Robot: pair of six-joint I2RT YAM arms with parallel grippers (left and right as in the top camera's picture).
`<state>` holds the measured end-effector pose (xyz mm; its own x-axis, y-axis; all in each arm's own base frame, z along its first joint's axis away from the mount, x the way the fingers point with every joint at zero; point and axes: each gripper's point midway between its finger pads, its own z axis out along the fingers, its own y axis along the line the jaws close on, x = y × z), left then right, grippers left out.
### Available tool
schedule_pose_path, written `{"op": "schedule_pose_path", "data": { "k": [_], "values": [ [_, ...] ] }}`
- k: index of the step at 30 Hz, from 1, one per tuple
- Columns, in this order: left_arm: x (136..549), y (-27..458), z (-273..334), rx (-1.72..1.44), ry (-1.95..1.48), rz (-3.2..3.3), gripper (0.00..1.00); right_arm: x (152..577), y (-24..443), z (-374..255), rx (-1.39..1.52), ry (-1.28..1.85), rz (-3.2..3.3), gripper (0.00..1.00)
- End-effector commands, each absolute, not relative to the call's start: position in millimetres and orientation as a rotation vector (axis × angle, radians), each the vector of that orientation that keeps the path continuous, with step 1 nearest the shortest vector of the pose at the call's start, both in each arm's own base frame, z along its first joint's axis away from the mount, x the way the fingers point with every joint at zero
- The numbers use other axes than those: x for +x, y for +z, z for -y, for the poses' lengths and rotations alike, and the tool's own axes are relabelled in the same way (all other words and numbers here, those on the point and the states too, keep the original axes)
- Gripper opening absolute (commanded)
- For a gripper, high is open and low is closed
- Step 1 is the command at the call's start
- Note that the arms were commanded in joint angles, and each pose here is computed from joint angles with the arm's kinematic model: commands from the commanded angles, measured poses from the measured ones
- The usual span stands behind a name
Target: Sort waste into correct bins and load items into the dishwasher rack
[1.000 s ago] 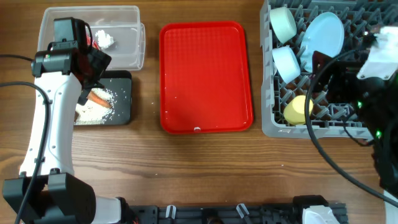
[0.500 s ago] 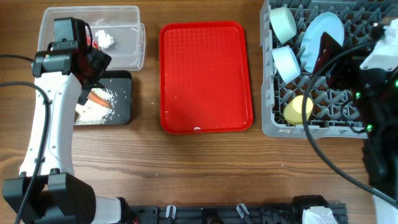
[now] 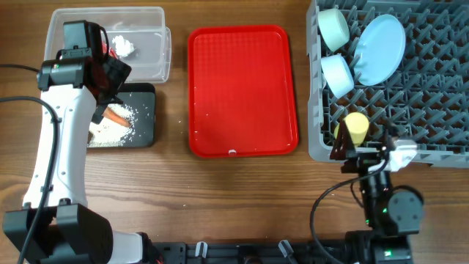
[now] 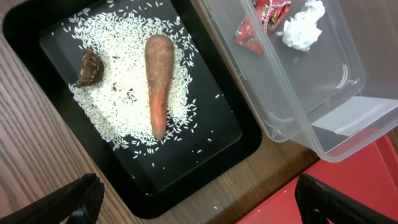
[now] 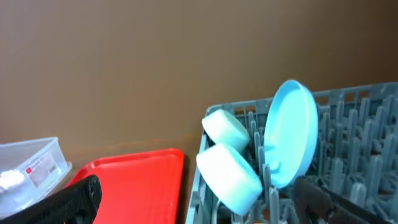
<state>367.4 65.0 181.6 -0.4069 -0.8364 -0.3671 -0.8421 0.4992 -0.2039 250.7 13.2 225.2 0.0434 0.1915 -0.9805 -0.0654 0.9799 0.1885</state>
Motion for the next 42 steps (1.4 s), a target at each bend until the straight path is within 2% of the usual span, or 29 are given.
{"op": "schedule_pose_path", "data": {
  "k": [1, 9, 36, 42],
  "values": [
    [368, 184, -65, -1.373, 0.025, -2.326, 1.00, 246, 214, -16, 0.098, 0.228, -1.483, 1.00],
    [368, 184, -65, -1.373, 0.026, -2.326, 1.00, 246, 175, -17, 0.103, 0.228, -1.572, 1.00],
    [368, 184, -66, -1.373, 0.027, -2.326, 1.00, 246, 175, -20, 0.069, 0.223, -1.571, 1.00],
    [370, 230, -59, -1.248, -0.050, -2.198, 1.00, 246, 175, -20, 0.070, 0.223, -1.571, 1.00]
  ]
}}
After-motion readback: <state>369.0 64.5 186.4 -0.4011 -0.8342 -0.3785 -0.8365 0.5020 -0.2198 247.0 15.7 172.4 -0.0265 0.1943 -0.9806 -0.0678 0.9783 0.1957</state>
